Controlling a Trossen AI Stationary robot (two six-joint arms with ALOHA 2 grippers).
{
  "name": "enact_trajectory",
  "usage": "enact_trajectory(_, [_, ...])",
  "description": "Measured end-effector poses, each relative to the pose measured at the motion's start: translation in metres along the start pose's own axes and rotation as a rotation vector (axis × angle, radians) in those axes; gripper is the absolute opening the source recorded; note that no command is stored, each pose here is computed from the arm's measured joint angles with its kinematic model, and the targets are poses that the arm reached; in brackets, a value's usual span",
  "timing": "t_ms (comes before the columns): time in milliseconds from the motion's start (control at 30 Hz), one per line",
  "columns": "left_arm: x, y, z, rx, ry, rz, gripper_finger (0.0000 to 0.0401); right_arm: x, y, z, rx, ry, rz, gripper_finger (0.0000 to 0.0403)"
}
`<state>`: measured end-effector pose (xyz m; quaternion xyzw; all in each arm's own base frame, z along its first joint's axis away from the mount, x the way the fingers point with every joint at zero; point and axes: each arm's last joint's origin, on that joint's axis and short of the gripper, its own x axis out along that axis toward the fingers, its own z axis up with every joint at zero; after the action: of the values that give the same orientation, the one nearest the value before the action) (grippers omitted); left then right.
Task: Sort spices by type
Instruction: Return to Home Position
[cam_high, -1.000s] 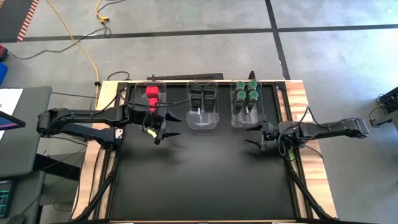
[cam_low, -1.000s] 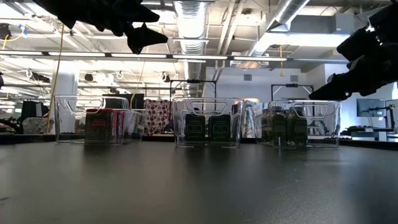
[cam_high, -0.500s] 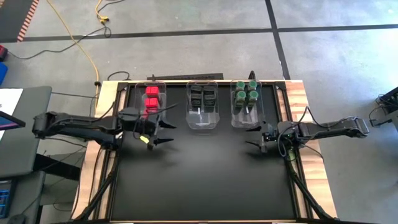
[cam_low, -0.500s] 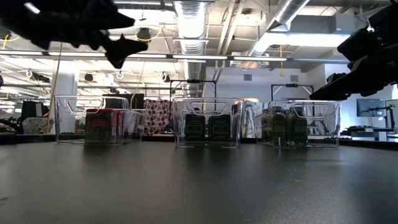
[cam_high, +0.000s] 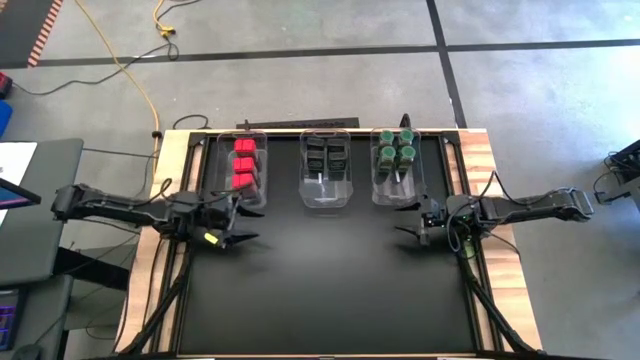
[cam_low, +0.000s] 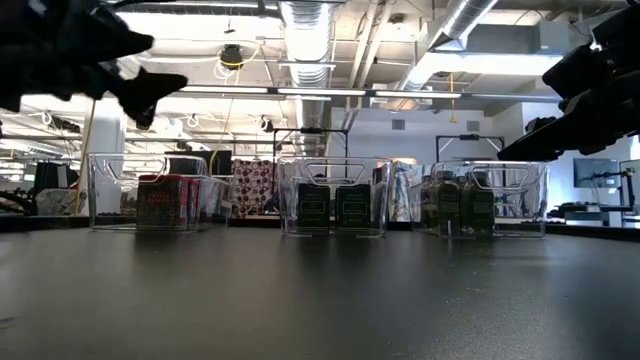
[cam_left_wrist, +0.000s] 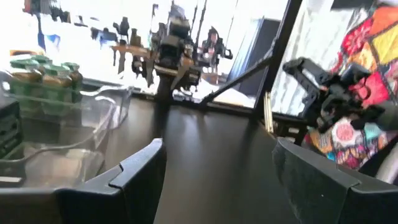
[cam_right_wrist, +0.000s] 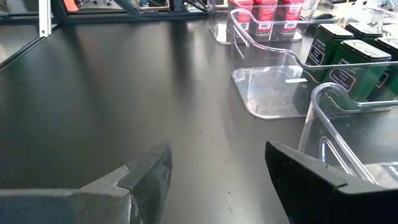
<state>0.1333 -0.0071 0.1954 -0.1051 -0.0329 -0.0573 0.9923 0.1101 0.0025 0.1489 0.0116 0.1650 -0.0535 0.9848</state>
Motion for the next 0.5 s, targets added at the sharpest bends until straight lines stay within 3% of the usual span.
enact_trajectory(233, [-0.027,-0.003,0.0,0.039,-0.17,-0.061,0.0282,0.0,0.0,0.0,-0.001,-0.001,-0.001,0.0286])
enact_trajectory(400, [-0.04,-0.004,-0.002,0.087,-0.173,-0.09,0.0282,0.0,0.0,0.0,-0.003,-0.002,-0.001,0.0286])
enact_trajectory(500, [-0.038,-0.003,-0.009,0.084,-0.097,-0.097,0.0282,0.0,0.0,0.0,-0.002,-0.004,-0.002,0.0286])
